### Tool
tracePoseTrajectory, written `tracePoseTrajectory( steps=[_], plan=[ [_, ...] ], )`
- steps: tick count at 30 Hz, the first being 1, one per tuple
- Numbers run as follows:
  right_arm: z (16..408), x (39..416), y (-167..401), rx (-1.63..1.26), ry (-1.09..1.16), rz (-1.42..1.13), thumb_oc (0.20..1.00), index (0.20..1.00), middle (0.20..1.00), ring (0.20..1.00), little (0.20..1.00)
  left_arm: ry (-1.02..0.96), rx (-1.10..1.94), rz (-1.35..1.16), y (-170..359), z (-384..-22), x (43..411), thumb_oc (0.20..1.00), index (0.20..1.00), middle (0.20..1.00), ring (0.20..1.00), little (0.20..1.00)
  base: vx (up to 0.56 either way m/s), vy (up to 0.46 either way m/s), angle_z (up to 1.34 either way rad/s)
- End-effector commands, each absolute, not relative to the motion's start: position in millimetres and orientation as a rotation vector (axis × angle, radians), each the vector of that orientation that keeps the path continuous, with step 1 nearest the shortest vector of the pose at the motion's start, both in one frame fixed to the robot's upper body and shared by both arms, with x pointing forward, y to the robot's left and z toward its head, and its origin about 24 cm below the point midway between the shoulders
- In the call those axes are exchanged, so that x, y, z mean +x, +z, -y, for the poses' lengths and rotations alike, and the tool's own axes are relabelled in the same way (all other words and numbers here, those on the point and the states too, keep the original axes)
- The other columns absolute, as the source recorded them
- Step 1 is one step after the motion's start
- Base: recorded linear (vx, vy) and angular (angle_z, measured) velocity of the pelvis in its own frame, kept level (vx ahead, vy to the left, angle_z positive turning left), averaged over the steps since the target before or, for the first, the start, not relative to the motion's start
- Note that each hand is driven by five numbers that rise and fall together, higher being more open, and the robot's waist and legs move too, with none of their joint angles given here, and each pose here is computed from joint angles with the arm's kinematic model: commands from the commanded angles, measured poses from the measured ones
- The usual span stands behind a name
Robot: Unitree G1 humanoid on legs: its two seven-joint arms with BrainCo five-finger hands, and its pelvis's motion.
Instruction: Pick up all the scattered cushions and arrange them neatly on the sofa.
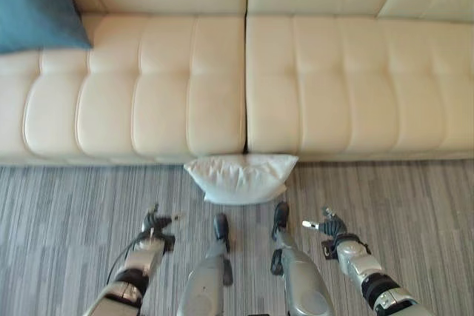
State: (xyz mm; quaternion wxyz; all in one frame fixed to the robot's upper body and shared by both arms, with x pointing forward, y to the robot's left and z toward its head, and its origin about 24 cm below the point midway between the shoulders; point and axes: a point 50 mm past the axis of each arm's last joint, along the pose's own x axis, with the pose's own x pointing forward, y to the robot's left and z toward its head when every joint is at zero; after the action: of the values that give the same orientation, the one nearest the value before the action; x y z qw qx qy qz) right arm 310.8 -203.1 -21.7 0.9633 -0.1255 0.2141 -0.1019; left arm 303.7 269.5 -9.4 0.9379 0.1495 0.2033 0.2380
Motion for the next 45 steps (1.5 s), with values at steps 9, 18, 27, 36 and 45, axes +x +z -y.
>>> tracePoseTrajectory(
  steps=[9, 18, 27, 36, 45],
  plan=[
    [183, 385, 133, -0.134, -0.316, 0.144, 1.0, 1.0, 1.0, 1.0, 1.0, 0.591, 0.31, -0.203, 55, -270, 348, 1.0, 1.0, 1.0, 1.0, 1.0, 0.05, 0.016, 0.01],
    [126, 398, 197, -0.06, -0.141, 0.343, 1.0, 1.0, 1.0, 1.0, 1.0, 0.473, 0.354, 0.128, 160, -211, 401, 1.0, 1.0, 1.0, 1.0, 1.0, 0.08, -0.014, 0.03],
    [82, 388, 221, 0.264, 0.087, 0.431, 0.2, 0.2, 0.2, 0.2, 0.2, 0.094, 0.01, 0.381, 212, -112, 398, 0.2, 0.2, 0.2, 0.2, 0.2, 0.04, 0.0, 0.04],
    [87, 372, 198, 0.441, 0.118, 0.424, 0.2, 0.2, 0.2, 0.2, 0.2, -0.064, -0.344, 0.282, 175, -74, 371, 0.2, 0.2, 0.2, 0.2, 0.2, -0.05, -0.024, -0.05],
    [104, 328, 91, 0.308, 0.116, 0.149, 0.2, 0.2, 0.2, 0.2, 0.2, -0.048, -0.296, 0.109, 91, -99, 326, 0.2, 0.2, 0.2, 0.2, 0.2, -0.01, -0.033, -0.01]
  ],
)
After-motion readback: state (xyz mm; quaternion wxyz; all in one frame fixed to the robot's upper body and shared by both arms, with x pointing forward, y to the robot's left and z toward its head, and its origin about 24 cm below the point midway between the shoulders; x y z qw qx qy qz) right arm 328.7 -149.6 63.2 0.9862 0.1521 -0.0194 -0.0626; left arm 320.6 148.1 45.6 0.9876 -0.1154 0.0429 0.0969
